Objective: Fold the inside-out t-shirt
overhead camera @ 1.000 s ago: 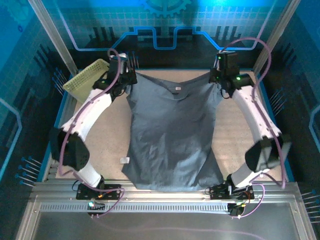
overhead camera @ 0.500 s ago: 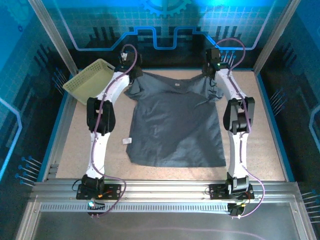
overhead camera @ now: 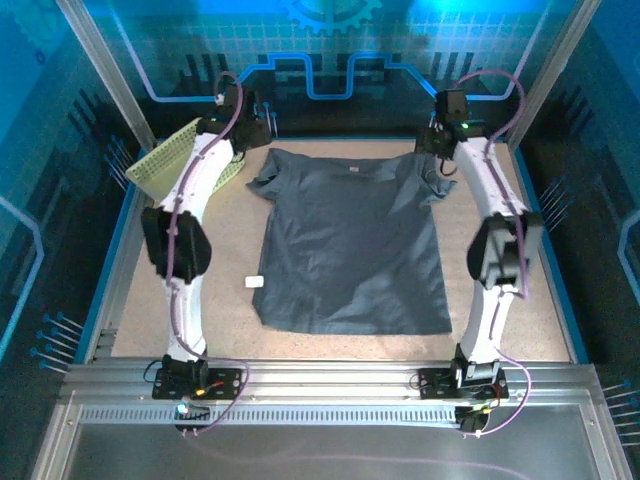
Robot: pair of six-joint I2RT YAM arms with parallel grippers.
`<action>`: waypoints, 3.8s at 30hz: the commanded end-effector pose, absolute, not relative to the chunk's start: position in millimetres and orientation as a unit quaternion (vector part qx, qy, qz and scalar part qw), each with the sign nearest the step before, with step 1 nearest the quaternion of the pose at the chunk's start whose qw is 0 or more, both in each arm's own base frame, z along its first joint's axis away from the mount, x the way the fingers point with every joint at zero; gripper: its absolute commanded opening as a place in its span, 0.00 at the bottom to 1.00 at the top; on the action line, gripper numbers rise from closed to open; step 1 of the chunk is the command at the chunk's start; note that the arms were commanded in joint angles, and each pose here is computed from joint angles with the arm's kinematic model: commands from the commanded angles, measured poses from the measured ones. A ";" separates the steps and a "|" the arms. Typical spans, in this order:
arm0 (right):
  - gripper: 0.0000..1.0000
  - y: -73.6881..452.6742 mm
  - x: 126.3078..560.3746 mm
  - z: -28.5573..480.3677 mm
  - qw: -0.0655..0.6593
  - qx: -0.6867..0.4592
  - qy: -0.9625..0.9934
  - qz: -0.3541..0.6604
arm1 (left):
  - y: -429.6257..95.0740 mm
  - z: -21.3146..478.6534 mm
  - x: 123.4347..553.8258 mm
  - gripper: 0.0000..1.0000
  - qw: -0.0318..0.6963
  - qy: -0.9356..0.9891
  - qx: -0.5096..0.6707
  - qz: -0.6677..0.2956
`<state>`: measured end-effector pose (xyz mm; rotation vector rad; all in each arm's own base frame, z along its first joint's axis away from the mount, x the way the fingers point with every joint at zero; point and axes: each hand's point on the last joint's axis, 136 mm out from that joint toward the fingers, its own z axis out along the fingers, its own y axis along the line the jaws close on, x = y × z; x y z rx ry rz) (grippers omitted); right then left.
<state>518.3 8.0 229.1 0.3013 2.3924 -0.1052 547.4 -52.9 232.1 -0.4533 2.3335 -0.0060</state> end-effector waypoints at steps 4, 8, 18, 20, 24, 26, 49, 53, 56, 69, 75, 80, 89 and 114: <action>0.82 50.7 400.2 238.2 0.342 0.119 0.929 0.077 | -118.2 227.3 432.8 0.90 0.339 0.923 -0.149 -0.106; 0.82 75.4 331.3 199.1 0.291 0.098 0.946 0.105 | -141.5 185.7 368.1 0.89 0.294 0.938 -0.131 -0.127; 0.82 98.4 223.4 71.0 0.147 0.143 0.970 0.133 | -174.0 65.7 258.0 0.87 0.160 0.964 -0.140 -0.157; 0.82 100.6 218.2 57.3 0.138 0.149 0.970 0.133 | -176.7 54.8 252.0 0.87 0.150 0.965 -0.144 -0.158; 0.82 97.6 222.9 38.7 0.131 0.158 0.972 0.116 | -177.5 42.1 254.9 0.87 0.148 0.968 -0.144 -0.146; 0.82 94.5 230.1 30.9 0.119 0.163 0.974 0.101 | -175.6 34.6 259.3 0.87 0.143 0.970 -0.147 -0.133; 0.82 34.5 300.1 113.1 0.212 0.191 0.955 0.084 | -281.3 116.0 267.2 0.93 0.282 0.931 0.226 -0.048; 0.83 33.4 259.3 117.5 0.218 0.193 0.952 0.096 | -322.0 98.4 235.1 0.90 0.261 0.899 0.350 -0.024; 0.83 36.8 240.6 119.1 0.222 0.195 0.949 0.112 | -341.1 80.4 223.9 0.87 0.232 0.887 0.400 -0.006; 0.83 40.8 221.8 92.3 0.192 0.215 0.950 0.122 | -363.8 28.5 239.0 0.64 0.184 0.881 0.434 0.039; 0.78 47.8 226.8 64.2 0.153 0.227 0.955 0.114 | -359.0 24.2 246.1 0.53 0.185 0.892 0.411 0.025; 0.71 48.6 233.9 47.6 0.136 0.248 0.953 0.111 | -353.3 21.4 248.3 0.45 0.186 0.899 0.396 0.020; 0.64 65.2 241.8 24.2 0.100 0.242 0.959 0.105 | -347.3 15.6 249.2 0.38 0.187 0.904 0.383 0.016; 0.44 63.7 266.7 40.7 0.145 0.224 0.960 0.082 | -344.8 18.5 242.0 0.40 0.183 0.904 0.387 0.005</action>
